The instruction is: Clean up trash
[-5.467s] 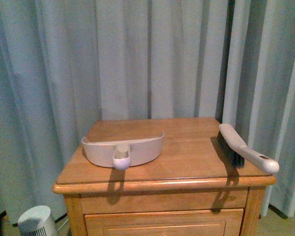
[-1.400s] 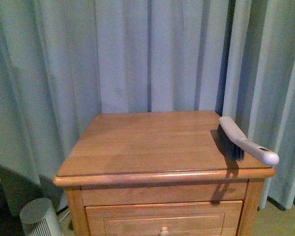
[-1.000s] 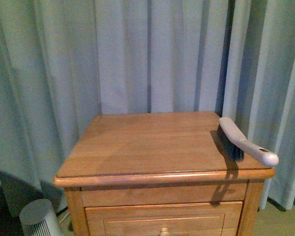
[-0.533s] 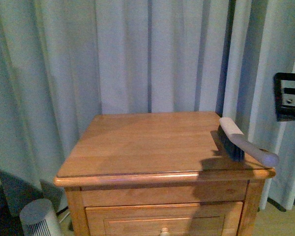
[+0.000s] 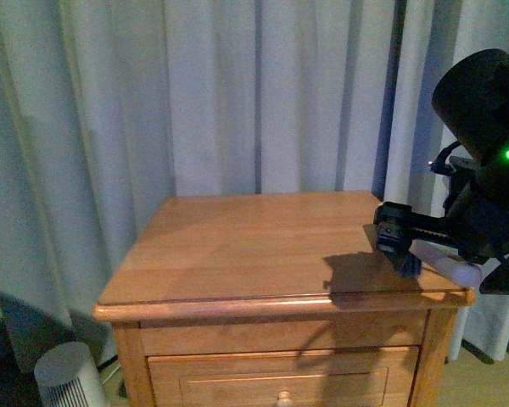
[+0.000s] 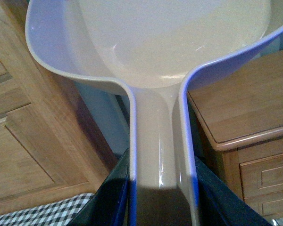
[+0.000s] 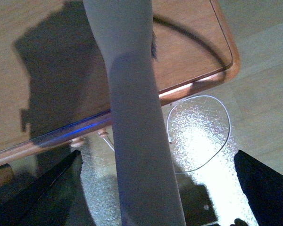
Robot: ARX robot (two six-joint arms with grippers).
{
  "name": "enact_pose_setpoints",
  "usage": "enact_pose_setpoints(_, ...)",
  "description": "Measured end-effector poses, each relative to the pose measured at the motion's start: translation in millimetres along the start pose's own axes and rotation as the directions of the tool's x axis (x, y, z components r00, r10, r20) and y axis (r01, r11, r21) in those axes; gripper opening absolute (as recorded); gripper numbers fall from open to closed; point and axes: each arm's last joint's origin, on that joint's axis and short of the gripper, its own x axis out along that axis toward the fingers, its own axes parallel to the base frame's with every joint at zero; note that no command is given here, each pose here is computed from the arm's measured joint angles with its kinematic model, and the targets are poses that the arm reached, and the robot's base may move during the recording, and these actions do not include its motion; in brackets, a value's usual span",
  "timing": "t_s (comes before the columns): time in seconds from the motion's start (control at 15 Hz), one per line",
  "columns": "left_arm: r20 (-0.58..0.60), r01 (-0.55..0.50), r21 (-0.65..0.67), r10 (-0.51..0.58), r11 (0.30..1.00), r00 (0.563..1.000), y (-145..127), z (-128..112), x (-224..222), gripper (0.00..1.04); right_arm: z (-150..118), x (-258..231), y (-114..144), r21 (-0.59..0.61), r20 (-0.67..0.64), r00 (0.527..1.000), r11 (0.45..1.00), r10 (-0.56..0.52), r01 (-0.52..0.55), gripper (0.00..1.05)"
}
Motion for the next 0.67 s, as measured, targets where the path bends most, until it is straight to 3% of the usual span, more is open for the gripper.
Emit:
enact_pose_setpoints(0.07,0.000,0.000,0.000,0.000,1.000,1.000,0.0,0.0,0.0,0.28,-1.4,4.3,-2.1,0.011,0.007,1.000,1.000,0.006,-0.006,0.19)
enact_pose_setpoints(0.33,0.000,0.000,0.000,0.000,1.000,1.000,0.0,0.0,0.0,0.28,-1.6,1.1,-4.7,-0.002,0.046,0.999,1.000,0.004,-0.004,0.19)
enact_pose_setpoints(0.67,0.000,0.000,0.000,0.000,1.000,1.000,0.0,0.0,0.0,0.28,-2.2,-25.5,-11.5,-0.065,0.216,0.976,0.997,-0.013,0.027,0.19)
